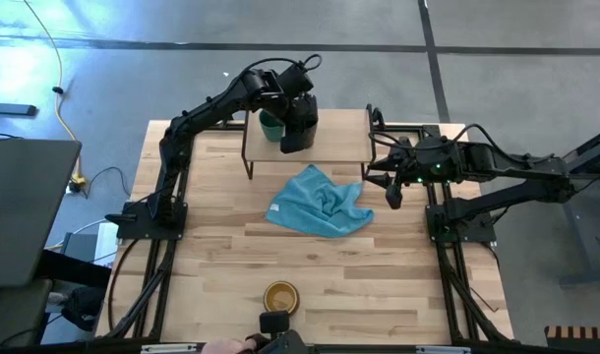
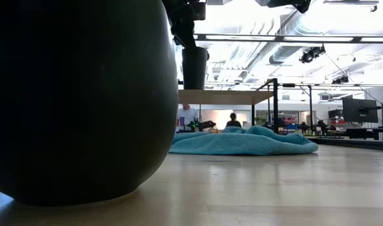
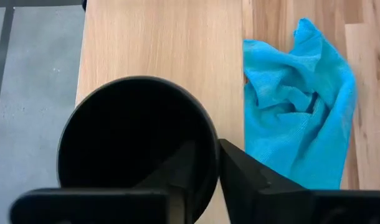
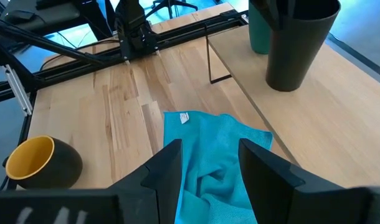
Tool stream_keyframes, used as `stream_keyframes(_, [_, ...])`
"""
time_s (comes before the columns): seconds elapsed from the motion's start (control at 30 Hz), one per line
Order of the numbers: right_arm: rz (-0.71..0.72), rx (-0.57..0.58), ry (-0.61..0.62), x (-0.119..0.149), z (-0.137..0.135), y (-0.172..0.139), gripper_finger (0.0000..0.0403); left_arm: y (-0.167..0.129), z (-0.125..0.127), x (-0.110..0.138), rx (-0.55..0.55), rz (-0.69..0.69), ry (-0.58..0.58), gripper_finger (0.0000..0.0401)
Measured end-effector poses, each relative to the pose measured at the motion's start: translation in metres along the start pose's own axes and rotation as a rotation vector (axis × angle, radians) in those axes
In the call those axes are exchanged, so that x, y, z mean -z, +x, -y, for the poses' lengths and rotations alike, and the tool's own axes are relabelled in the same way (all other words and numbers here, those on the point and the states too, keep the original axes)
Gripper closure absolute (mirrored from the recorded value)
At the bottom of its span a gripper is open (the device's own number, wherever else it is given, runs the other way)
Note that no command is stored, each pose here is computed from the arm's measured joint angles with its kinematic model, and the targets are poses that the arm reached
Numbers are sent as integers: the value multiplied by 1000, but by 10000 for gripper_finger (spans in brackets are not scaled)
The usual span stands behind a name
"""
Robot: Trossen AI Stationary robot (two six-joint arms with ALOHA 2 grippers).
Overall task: Stack small to large cups/mugs on shelf
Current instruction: Put the black cup on the shelf
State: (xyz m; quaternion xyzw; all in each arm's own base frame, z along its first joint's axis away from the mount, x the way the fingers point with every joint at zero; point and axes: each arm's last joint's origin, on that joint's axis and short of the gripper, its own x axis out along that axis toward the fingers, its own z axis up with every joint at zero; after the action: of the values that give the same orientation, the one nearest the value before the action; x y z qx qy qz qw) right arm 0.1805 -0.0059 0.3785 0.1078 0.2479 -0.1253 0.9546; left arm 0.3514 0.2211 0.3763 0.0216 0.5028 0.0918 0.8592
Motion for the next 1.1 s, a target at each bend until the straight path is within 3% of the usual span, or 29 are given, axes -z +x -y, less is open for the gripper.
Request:
stream_keyframes(0.23, [-1,0,5,0,0,0,253,0,0,1,-7,-11,0,309])
stream_keyframes(1.1, [-20,6,10,2,1,0,253,0,-3,-4,-57,31,-12,307])
